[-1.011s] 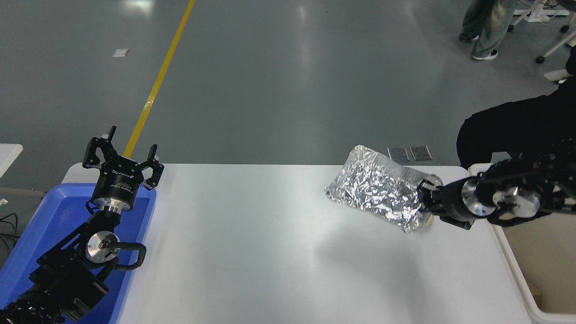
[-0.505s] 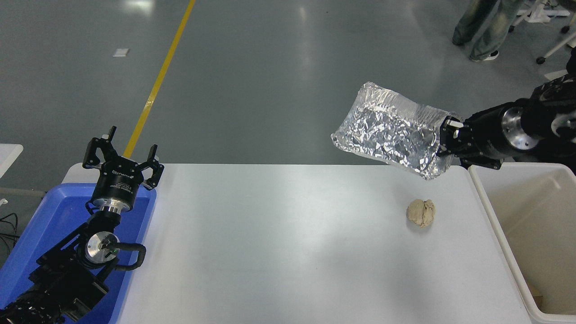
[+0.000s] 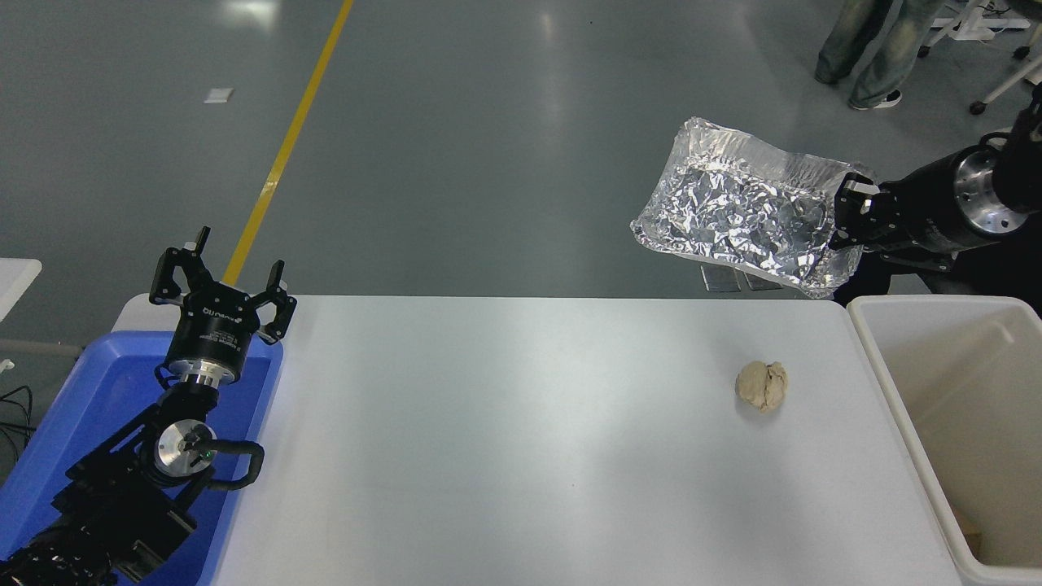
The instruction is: Pick up foil plate and place in dustbin
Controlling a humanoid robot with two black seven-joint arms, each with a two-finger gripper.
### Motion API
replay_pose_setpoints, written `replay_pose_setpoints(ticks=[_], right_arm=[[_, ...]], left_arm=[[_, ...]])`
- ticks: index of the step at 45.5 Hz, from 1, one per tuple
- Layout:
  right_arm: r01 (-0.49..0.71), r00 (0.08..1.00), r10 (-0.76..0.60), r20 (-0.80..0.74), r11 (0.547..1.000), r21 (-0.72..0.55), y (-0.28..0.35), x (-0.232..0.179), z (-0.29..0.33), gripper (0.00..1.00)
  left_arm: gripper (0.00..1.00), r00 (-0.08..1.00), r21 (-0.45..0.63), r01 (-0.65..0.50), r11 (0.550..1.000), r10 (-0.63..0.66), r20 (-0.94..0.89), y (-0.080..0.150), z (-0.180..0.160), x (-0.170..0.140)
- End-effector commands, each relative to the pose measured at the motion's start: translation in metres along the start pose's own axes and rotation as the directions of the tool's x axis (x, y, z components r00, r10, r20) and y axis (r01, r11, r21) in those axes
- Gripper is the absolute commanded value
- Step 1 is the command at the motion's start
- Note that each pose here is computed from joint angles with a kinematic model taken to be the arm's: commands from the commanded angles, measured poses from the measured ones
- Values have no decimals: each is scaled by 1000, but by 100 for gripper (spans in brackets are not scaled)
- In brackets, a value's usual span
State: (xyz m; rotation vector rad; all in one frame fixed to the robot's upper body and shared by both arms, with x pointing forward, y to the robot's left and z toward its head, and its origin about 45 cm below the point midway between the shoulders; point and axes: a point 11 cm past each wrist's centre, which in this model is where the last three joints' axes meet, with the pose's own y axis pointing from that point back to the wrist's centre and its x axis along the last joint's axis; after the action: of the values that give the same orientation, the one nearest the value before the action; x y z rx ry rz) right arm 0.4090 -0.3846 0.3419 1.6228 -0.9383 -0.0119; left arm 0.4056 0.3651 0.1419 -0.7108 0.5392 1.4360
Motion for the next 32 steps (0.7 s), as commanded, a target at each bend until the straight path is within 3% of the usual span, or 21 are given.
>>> replay_pose_setpoints(ticks=[1, 21, 32], right_arm=[[-153, 985, 161, 63, 981, -118, -23, 38, 71, 0], [-382, 913, 407, -11, 848, -368, -63, 42, 205, 0], [-450, 875, 484, -28, 789, -418, -86, 13, 247, 0]], left_arm=[[98, 1000, 0, 2, 1000, -2, -1, 0, 0, -1], [98, 1000, 0, 0, 1000, 0, 0, 0, 0, 0], [98, 1000, -1, 2, 1000, -2, -1, 0, 0, -1]])
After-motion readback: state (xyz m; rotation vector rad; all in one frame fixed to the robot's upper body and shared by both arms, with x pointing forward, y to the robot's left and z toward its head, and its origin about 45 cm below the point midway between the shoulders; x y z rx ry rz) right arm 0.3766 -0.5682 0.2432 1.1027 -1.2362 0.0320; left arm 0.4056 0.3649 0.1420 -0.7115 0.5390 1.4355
